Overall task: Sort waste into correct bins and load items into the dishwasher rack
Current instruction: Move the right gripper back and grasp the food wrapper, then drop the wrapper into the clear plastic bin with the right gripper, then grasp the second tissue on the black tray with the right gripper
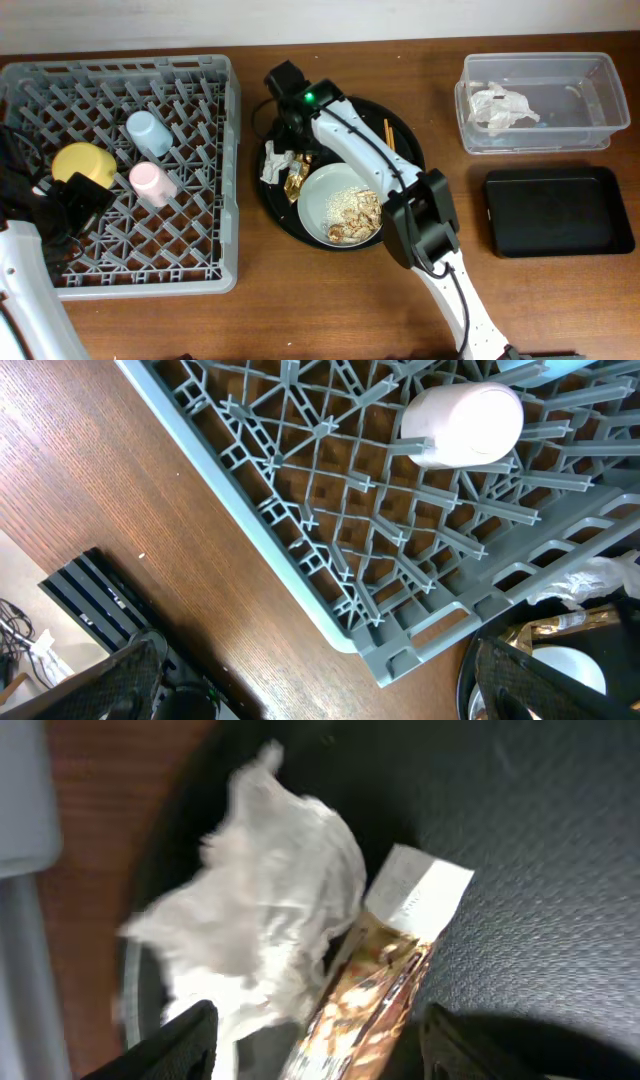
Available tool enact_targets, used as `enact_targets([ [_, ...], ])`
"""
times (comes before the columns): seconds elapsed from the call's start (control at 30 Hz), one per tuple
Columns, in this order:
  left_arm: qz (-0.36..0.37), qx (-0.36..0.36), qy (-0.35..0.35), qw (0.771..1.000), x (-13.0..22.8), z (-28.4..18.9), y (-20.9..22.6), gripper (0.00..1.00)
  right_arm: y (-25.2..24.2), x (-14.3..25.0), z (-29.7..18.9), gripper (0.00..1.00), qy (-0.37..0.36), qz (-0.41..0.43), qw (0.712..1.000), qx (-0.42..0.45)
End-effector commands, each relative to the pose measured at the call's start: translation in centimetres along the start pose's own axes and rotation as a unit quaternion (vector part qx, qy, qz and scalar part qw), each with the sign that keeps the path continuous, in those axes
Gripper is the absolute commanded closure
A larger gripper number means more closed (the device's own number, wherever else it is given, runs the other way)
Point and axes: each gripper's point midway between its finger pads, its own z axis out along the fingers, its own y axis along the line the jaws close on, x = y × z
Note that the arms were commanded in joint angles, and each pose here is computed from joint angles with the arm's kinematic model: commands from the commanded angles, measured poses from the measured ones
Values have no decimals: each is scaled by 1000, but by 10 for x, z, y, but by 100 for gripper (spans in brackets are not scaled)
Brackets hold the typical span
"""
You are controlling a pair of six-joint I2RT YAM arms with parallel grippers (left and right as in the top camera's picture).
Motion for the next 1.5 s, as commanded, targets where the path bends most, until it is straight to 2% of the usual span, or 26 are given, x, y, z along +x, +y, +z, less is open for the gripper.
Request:
enact_targets([
  [0.0,-6,3,-6,1000,0,-4,1,0,-14,17,26,34,27,12,999,29],
  [0.07,-6,3,-6,1000,0,-4,1,0,-18,24,33,35,35,12,999,36],
  [0.13,-6,3,-6,1000,0,-4,1,0,-19,25,34,53,37,12,999,36],
  [0.17,-6,3,-7,1000,0,-4,1,0,-16,22,27,69,33,13,999,27],
  [0.2,-6,3,-6,1000,0,-4,1,0,-14,13,14,80,23,16,999,19],
  [0.27,-6,3,-6,1000,0,-4,1,0,-16,-12,-23,83,-9,29,1000,2],
  [0.33,-6,3,-7,1000,0,-4,1,0,-29,-38,-64,91,-40,49,998,-10],
  [0.4,-6,3,-7,1000,0,-4,1,0,-54,-62,-102,94,-67,69,995,-14],
  [0.47,-6,3,-6,1000,0,-4,1,0,-97,-85,-139,90,-93,98,991,-6],
  [0.57,-6,3,-6,1000,0,-4,1,0,-168,-112,-170,90,-127,141,982,8],
  [0.73,-6,3,-6,1000,0,-4,1,0,-309,-122,-193,90,-143,261,953,50],
  [0.87,-6,3,-6,1000,0,-4,1,0,-391,-121,-212,89,-171,327,927,70],
  [0.9,-6,3,-6,1000,0,-4,1,0,-409,-120,-215,86,-177,341,920,74],
  [0.93,-6,3,-6,1000,0,-4,1,0,-423,-119,-218,68,-182,352,915,77],
  [0.97,-6,3,-6,1000,0,-4,1,0,-433,-117,-220,41,-185,360,911,80],
  [1.0,-6,3,-6,1000,0,-4,1,0,-437,-116,-221,28,-185,363,910,81],
  [1.03,-6,3,-7,1000,0,-4,1,0,-439,-115,-222,8,-185,364,909,81],
  [1.07,-6,3,-6,1000,0,-4,1,0,-439,-115,-221,2,-185,363,910,82],
  [1.17,-6,3,-6,1000,0,-4,1,0,-429,-113,-212,2,-169,357,915,81],
  [1.23,-6,3,-6,1000,0,-4,1,0,-404,-102,-196,2,-125,343,929,58],
  [1.27,-6,3,-6,1000,0,-4,1,0,-389,-99,-191,2,-105,315,943,36],
  [1.37,-6,3,-6,1000,0,-4,1,0,-315,-89,-180,2,-50,164,984,-50],
  [1.47,-6,3,-6,1000,0,-4,1,0,-236,-79,-170,2,-16,63,992,-104],
])
